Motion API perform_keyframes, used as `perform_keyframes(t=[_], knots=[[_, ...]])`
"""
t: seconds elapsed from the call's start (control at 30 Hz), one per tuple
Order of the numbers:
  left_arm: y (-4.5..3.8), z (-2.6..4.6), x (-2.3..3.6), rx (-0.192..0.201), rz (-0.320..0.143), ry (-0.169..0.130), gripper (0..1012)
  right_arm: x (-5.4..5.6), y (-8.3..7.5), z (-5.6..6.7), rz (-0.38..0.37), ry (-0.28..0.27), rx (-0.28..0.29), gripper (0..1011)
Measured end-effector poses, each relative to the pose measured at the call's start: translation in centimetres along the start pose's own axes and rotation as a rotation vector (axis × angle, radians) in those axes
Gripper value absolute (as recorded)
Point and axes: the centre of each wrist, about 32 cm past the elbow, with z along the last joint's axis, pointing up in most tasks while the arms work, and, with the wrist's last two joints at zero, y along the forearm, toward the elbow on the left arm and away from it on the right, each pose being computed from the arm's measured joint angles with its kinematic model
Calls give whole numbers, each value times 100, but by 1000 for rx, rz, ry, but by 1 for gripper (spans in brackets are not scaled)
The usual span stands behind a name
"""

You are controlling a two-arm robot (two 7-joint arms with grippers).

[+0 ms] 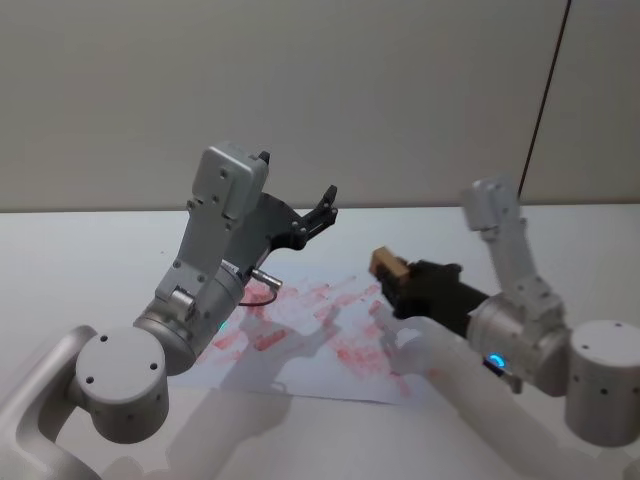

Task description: Use the one hand to pick up the stamp and affix it onto the A4 paper.

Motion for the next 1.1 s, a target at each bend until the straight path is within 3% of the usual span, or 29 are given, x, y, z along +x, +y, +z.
perform_keyframes(t=[0.2,0.53,1.1], knots=[[0,0,0,0,0,0,1001,-92,158,-23,40,-9,-71,220],[0,0,0,0,0,0,1002,-152,334,-124,57,-28,-171,221],[0,0,0,0,0,0,1001,-165,437,-208,58,-38,-238,220]])
